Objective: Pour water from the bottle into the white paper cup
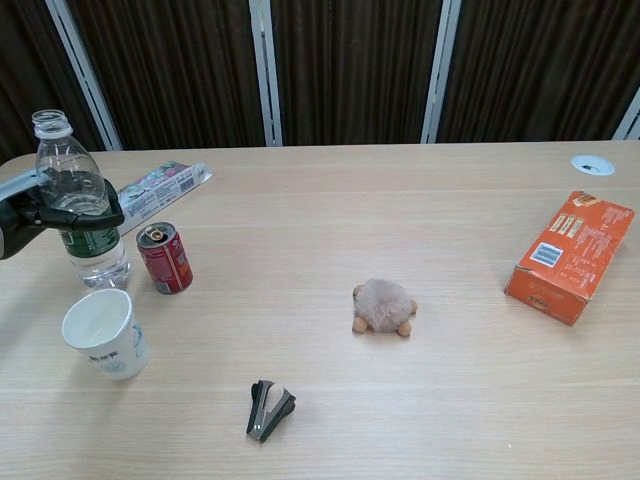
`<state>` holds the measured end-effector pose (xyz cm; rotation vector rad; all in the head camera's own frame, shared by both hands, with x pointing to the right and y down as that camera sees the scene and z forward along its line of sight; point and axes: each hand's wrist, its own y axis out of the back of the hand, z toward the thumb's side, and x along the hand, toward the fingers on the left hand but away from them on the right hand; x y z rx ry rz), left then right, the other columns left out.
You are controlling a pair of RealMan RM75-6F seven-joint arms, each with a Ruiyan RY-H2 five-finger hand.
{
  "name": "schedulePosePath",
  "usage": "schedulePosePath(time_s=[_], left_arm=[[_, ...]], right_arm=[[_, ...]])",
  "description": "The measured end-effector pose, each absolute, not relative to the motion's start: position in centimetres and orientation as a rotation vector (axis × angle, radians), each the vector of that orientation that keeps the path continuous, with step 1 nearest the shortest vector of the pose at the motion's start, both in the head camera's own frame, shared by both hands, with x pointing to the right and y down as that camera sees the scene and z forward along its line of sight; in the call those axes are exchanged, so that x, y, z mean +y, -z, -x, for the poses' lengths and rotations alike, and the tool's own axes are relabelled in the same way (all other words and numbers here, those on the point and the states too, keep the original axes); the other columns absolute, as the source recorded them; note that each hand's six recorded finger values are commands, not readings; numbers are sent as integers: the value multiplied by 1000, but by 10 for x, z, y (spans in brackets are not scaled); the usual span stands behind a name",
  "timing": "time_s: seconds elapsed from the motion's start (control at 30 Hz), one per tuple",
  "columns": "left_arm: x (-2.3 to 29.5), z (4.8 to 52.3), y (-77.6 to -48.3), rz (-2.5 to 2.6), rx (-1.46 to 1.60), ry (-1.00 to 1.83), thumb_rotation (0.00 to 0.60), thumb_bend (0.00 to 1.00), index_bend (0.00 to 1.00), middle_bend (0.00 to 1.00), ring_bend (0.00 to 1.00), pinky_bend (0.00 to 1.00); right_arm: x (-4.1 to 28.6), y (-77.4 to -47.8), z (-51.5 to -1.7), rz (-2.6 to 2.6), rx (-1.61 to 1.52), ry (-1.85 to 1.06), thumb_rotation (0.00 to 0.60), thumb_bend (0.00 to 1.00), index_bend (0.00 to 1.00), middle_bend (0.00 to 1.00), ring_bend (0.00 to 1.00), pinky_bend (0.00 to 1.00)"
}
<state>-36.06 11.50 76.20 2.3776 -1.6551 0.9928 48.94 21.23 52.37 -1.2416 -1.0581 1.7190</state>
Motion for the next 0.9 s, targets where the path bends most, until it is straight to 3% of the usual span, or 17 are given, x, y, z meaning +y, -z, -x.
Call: schedulePosePath(time_s=[0.13,0.27,0.47,0.6,0.9], left_arm=[[117,361,-765,-2396,-1647,-1015,600,36,577,498,362,386],[119,360,-768,-2404,-1639,-1030,600,20,544,442,304,384],[121,356,-764,-2444,-1640,-1022,600,0,255,278,192,327],[123,357,-763,-2459,-1633,-1031,600,0,179,184,150,303],[126,363,-754,-2528,-1588,-1090,600,0,54,46,27,124]], right_arm=[[212,-525,-490,1238,-1055,-1722,600,0,0,0,0,0],[212,-526,-489,1238,-1051,-1723,600,0,0,0,0,0],[212,-526,-489,1238,-1050,-1722,600,0,0,0,0,0],[212,-526,-489,1240,-1051,-1720,600,0,0,0,0,0],[212,-522,-487,1246,-1062,-1700,600,0,0,0,0,0]])
